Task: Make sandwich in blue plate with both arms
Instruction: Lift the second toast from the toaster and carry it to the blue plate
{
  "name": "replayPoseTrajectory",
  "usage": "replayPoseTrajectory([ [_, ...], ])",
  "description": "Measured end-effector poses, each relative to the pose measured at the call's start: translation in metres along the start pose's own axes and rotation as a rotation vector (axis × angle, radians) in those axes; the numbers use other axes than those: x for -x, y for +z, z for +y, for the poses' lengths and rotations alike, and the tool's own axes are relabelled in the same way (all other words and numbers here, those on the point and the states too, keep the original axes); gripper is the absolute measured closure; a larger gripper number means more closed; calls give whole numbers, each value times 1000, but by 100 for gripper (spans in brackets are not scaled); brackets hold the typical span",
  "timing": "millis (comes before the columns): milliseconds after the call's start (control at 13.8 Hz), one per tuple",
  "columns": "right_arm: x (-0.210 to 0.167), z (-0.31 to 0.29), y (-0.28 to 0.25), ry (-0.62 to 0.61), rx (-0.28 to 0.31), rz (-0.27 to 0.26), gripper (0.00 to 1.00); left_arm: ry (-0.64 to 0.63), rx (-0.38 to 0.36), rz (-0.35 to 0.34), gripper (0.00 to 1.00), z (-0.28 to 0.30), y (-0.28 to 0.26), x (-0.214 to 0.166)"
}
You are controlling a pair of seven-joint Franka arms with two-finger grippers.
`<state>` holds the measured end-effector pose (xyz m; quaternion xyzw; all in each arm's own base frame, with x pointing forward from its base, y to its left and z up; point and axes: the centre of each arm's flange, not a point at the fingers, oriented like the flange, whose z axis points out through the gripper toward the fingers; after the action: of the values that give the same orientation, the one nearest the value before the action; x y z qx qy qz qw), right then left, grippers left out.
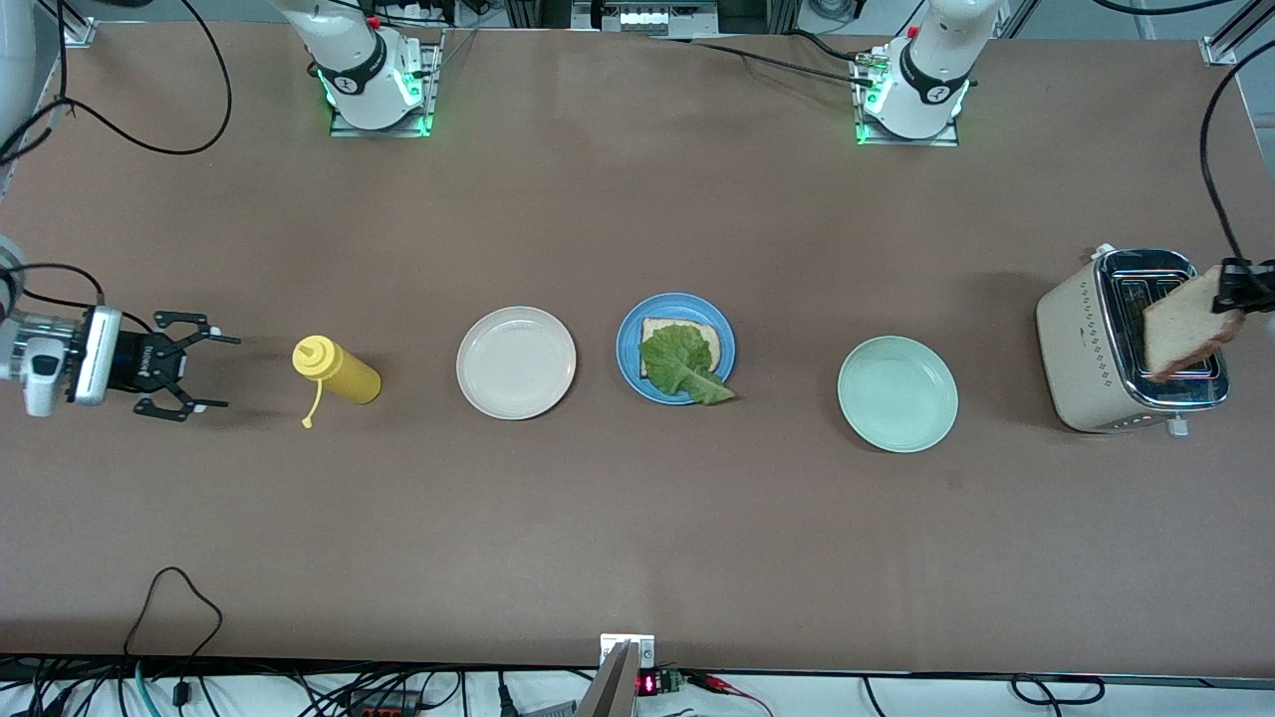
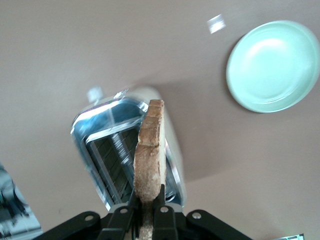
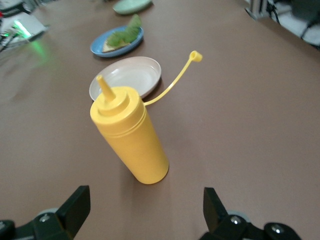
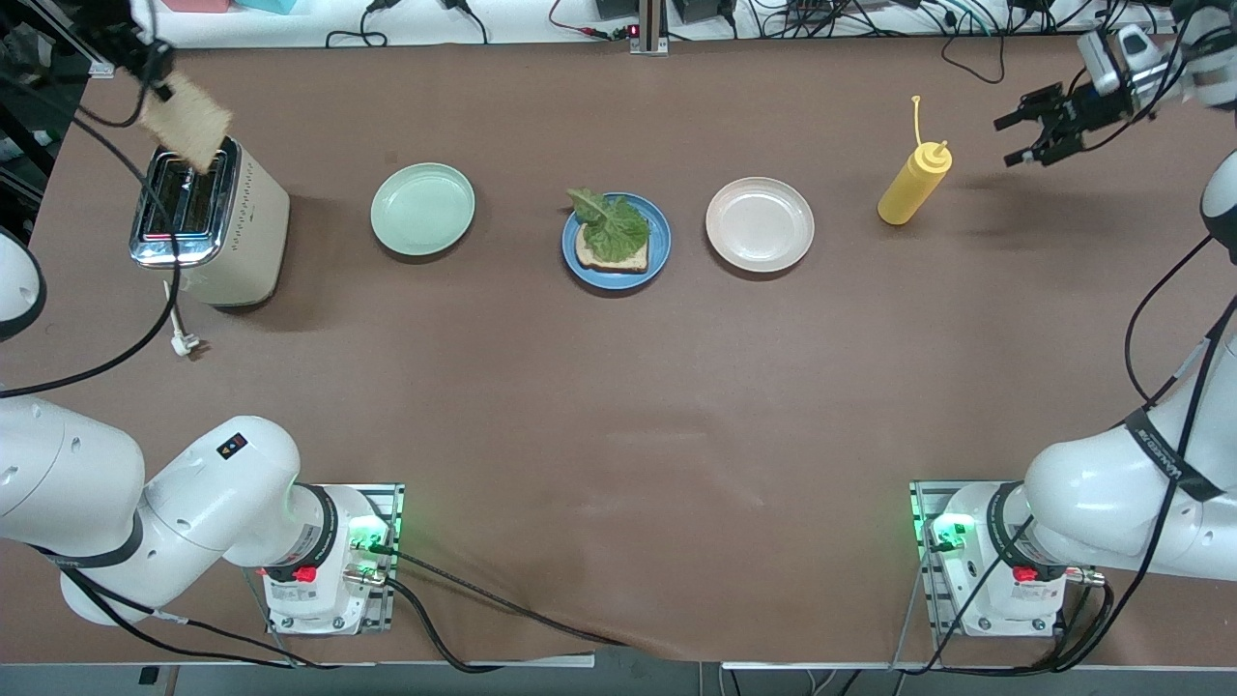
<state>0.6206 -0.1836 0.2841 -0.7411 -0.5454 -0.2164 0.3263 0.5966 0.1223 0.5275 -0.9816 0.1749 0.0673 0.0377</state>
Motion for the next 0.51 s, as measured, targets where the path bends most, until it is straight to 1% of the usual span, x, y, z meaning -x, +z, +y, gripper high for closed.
replayPoseTrajectory([
  [145,-36,-7,-15,114,39,-125,0,104,3,16,88,53,-10,-27],
  [290,-74,-17,-26,244,78,-258,0,215,28,12,88,110,-8,-52],
  [362,-94,-24,-31,304,102,-321,0,266,61,3,89,139,-2,-63],
  [435,-115,-32,-35,366,138,-388,0,316,104,-3,91,168,3,-73],
  [507,-137,-40,-39,432,187,-449,0,367,140,-7,91,201,8,-82],
])
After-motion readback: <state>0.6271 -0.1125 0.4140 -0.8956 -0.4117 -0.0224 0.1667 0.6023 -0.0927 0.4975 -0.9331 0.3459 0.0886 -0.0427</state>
